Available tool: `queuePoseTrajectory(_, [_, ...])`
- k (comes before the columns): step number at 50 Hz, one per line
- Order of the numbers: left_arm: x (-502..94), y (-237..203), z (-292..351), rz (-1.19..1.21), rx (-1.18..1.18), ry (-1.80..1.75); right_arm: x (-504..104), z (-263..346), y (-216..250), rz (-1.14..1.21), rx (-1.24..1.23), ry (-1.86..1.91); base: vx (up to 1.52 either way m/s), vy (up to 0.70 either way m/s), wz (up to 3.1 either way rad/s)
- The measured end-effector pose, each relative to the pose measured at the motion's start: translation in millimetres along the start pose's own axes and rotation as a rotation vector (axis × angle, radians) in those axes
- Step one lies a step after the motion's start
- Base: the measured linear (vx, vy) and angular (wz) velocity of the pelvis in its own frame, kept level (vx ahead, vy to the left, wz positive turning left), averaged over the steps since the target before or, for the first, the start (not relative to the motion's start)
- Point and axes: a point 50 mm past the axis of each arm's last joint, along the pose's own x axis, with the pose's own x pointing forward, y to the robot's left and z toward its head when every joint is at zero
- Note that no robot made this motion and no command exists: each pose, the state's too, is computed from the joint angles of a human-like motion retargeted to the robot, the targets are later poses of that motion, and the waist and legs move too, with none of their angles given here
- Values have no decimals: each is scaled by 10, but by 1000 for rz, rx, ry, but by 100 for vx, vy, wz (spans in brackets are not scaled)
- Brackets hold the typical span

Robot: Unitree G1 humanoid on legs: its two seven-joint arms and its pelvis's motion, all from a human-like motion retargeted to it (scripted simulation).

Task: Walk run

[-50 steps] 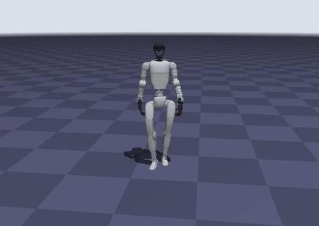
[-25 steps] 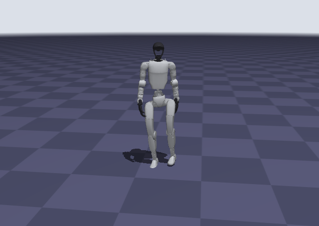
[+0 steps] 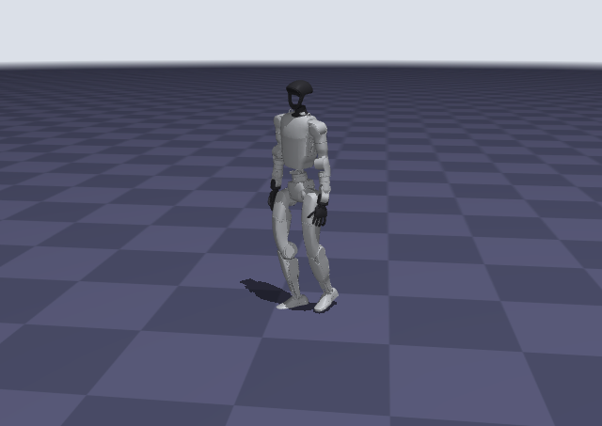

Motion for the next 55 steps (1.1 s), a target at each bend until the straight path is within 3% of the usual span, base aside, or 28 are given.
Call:
queuePoseTrajectory(8, [1, 27, -16, -24, 91, 40, -3, -21, -15, -24, 14, 5, -2, -12, -217])
queuePoseTrajectory(20, [28, 99, 166, -11, 57, -22, 42, 522, 122, 32, -168, -143, -20, -6, -280])
queuePoseTrajectory(31, [-30, -62, -140, -22, 36, 48, 9, -44, 81, -14, -62, 13, 10, -12, -170])
queuePoseTrajectory(39, [-33, -112, -186, -58, 49, 85, -9, -137, 66, -18, -45, 18, -5, -5, -182])
queuePoseTrajectory(48, [13, -123, -14, -71, 30, 45, -23, -167, 14, -24, -61, 22, -13, -1, -182])
queuePoseTrajectory(55, [55, 126, 351, -23, 81, -62, -30, -162, -23, -72, -24, -3, -24, -4, -142])
